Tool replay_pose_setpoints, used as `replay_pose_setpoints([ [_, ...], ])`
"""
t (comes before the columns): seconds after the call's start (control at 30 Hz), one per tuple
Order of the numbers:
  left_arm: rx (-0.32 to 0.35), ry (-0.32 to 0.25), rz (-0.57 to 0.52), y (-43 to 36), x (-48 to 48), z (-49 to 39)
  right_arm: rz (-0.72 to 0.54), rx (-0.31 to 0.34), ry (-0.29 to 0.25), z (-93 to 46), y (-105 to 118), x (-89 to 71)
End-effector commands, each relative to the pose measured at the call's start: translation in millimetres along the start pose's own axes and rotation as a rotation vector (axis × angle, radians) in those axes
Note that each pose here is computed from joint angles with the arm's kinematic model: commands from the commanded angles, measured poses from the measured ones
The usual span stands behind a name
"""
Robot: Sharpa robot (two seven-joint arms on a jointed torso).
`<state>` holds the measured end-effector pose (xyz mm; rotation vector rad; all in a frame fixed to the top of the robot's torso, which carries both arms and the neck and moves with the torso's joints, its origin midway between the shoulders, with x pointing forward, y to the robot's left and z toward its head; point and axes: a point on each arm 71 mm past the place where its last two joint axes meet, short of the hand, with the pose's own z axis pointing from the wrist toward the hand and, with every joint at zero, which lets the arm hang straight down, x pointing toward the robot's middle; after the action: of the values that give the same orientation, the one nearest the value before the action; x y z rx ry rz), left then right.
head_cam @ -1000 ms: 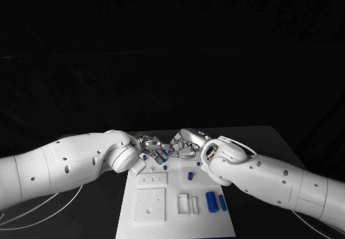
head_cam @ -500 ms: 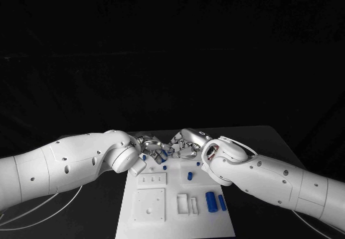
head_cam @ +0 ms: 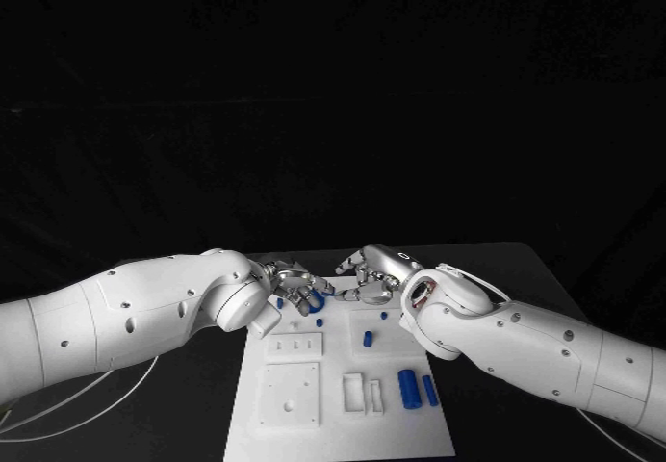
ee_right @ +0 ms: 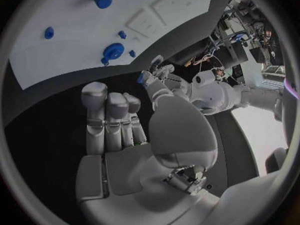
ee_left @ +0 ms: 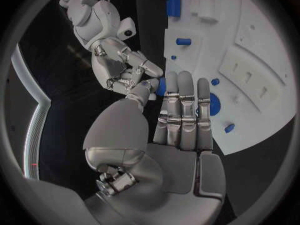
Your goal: Assemble the parts on the task board
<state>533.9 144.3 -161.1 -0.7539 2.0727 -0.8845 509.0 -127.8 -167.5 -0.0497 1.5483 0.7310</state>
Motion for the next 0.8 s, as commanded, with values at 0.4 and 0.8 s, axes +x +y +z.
replay_pose_setpoints([
  [0.4, -0.04, -0.057, 0.103, 6.1, -12.7, -0.8, 0.091, 0.021, -0.028, -31.7, -37.3, -19.0],
  [0.8, -0.1, -0.11, 0.206, 13.2, -19.0, -2.6, 0.239, 0.126, -0.087, -49.2, -72.4, -53.5],
])
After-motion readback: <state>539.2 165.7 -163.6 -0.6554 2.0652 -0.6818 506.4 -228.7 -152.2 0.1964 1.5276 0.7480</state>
